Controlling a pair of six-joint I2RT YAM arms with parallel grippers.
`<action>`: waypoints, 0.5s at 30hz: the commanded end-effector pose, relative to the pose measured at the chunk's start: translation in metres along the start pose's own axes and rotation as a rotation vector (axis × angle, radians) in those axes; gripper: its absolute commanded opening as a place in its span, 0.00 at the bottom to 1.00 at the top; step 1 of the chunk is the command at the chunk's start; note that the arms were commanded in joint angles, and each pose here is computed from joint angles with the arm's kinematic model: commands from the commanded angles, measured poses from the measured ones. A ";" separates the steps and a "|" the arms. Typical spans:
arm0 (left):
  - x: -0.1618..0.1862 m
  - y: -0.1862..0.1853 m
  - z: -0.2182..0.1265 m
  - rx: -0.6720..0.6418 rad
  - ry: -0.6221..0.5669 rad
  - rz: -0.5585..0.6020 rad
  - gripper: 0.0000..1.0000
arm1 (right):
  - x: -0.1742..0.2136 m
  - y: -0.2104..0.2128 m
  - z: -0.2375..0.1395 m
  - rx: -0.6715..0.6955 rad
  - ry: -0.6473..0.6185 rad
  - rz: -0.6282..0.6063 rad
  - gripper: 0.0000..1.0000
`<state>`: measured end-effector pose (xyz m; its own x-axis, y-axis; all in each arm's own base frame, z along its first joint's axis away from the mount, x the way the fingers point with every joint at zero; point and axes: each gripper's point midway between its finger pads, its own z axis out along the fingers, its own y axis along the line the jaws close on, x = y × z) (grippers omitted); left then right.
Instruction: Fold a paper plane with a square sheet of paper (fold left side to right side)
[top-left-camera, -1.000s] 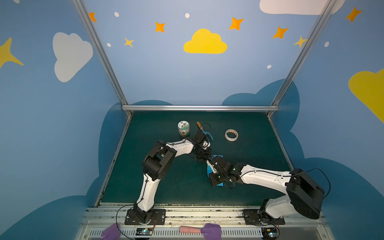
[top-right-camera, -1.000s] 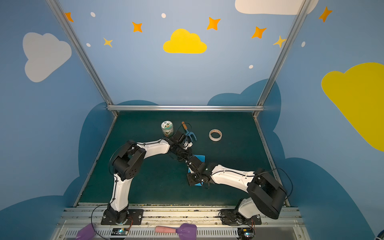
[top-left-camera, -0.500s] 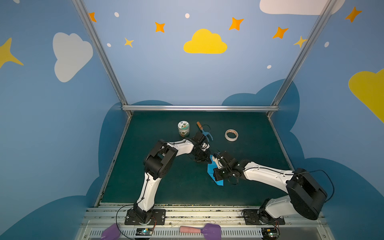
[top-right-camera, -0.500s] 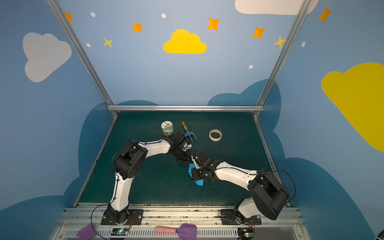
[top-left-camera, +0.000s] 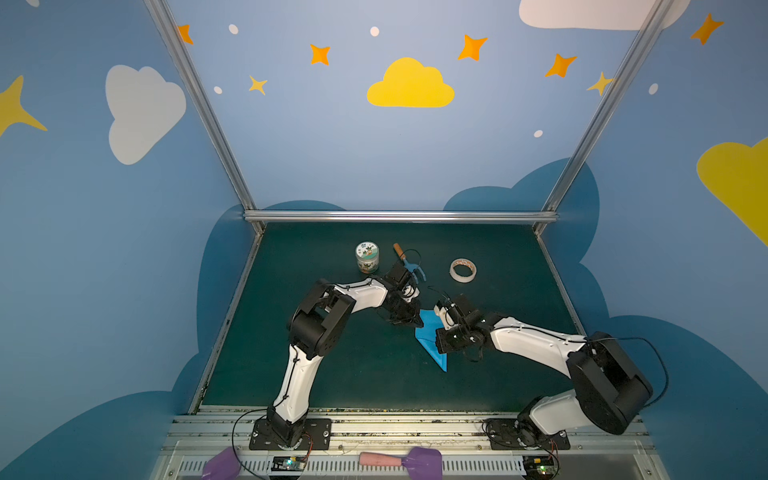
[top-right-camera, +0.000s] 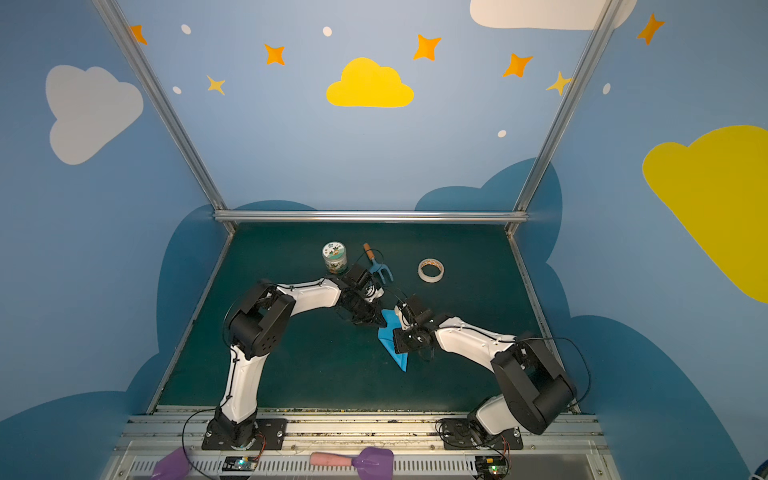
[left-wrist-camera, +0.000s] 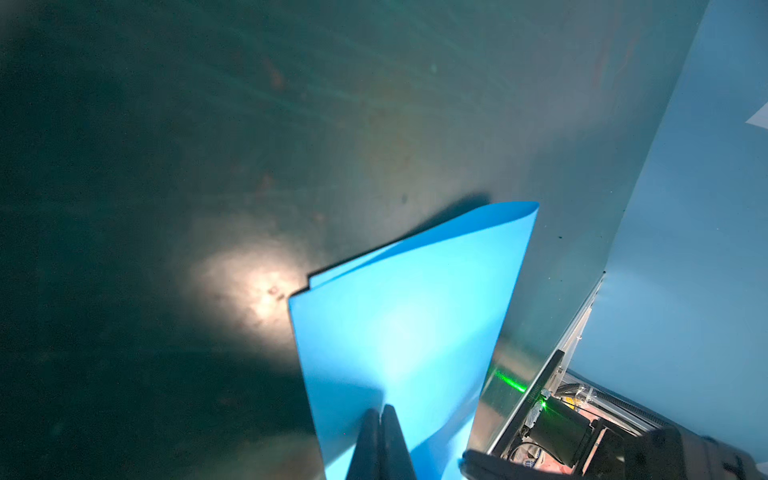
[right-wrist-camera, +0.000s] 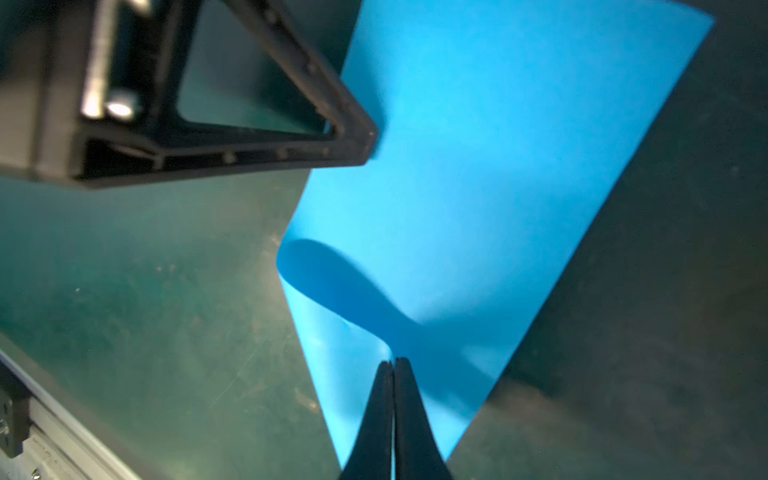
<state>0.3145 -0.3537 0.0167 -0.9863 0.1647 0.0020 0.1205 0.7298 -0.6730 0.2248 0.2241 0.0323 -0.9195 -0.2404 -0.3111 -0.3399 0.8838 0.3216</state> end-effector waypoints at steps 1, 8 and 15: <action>0.015 0.027 0.008 -0.092 0.039 -0.043 0.04 | 0.003 -0.006 0.003 0.009 0.023 -0.002 0.00; 0.017 0.029 0.009 -0.092 0.044 -0.046 0.04 | -0.001 -0.013 0.006 0.011 0.023 0.013 0.00; 0.018 0.030 0.010 -0.093 0.043 -0.046 0.04 | -0.002 -0.015 0.009 0.003 0.030 0.027 0.00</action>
<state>0.3135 -0.3543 0.0161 -0.9860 0.1670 0.0019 0.1220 0.7279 -0.6748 0.2317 0.2130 0.0206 -0.9332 -0.2259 -0.2794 -0.3116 0.8961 0.3161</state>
